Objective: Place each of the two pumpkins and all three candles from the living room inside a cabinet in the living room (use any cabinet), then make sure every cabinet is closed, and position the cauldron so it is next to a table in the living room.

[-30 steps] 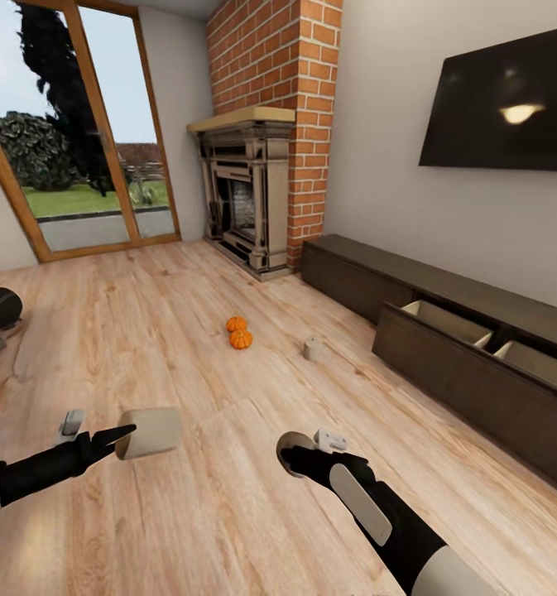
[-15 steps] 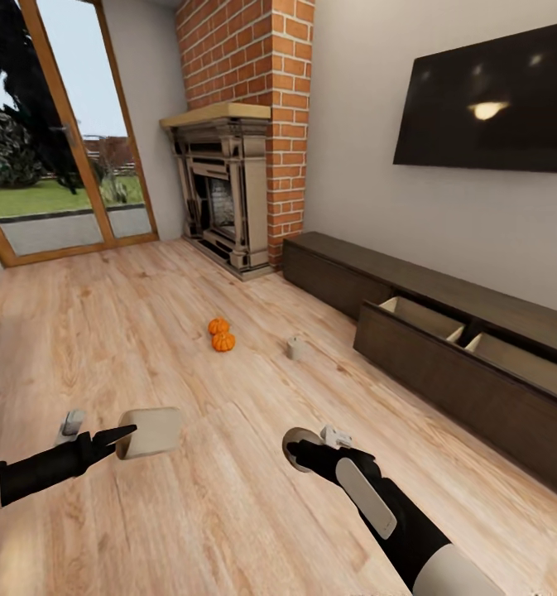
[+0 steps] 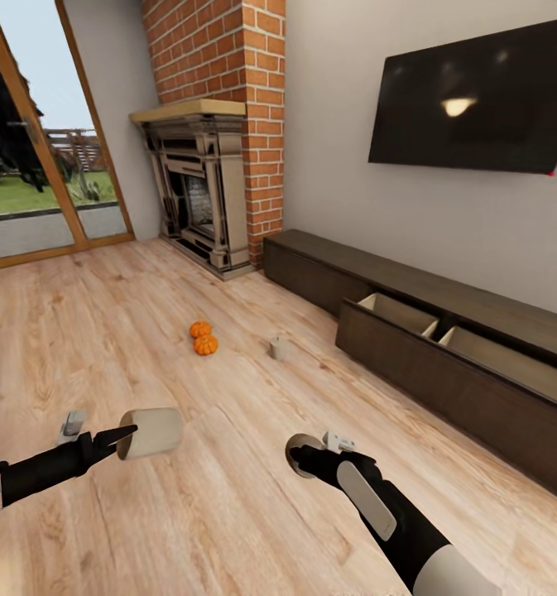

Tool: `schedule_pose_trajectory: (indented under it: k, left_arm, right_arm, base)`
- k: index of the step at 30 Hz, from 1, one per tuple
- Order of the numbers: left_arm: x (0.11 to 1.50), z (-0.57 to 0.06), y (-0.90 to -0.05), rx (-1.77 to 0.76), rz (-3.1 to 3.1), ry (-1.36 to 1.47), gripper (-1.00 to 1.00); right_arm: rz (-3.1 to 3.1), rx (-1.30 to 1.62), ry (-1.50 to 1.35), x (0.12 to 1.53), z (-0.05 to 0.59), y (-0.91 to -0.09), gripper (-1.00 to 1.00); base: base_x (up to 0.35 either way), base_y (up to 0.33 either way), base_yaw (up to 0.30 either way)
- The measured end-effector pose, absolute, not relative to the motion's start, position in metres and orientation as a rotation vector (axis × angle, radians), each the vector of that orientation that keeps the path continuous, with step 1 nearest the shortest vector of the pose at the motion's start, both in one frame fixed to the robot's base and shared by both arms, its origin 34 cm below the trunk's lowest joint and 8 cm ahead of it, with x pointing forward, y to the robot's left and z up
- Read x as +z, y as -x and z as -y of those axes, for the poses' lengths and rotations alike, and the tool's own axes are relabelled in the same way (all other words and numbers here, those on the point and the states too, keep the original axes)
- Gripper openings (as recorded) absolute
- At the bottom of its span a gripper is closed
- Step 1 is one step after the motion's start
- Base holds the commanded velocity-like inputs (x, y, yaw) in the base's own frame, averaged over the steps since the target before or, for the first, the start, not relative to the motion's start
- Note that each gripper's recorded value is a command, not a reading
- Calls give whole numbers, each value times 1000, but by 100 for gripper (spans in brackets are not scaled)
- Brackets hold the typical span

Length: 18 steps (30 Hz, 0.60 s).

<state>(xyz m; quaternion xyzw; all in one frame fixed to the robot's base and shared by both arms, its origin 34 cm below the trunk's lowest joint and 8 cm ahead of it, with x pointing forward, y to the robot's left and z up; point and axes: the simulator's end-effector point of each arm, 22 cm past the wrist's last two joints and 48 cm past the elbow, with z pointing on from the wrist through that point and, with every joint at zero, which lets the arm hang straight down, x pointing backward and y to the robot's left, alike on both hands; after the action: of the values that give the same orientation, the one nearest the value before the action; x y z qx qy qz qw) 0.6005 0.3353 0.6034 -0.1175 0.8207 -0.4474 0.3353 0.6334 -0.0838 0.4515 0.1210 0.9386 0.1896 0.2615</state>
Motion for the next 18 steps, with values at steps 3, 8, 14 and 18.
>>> schedule_pose_trajectory:
  k: [3, 8, 14, 18]
  left_arm:
    - [608, -335, -602, -1167, -2145, 308, -100]
    - [615, -335, -604, -1168, -2151, 314, -100]
    - [624, -336, -607, -1165, -2160, 318, -100]
    - [629, -335, -608, -1165, -2166, 321, -100]
  right_arm:
    - [-2547, 511, -331, 455, 84, -634, -100]
    - [-2549, 506, -356, 462, 90, -638, -100]
    - [-2537, 514, -435, 474, 103, -647, -100]
    - [-2541, 515, -444, 479, 104, -648, -100]
  base:
    - [0, 0, -171]
    - [0, 0, -176]
    - [0, 0, -179]
    - [0, 0, -179]
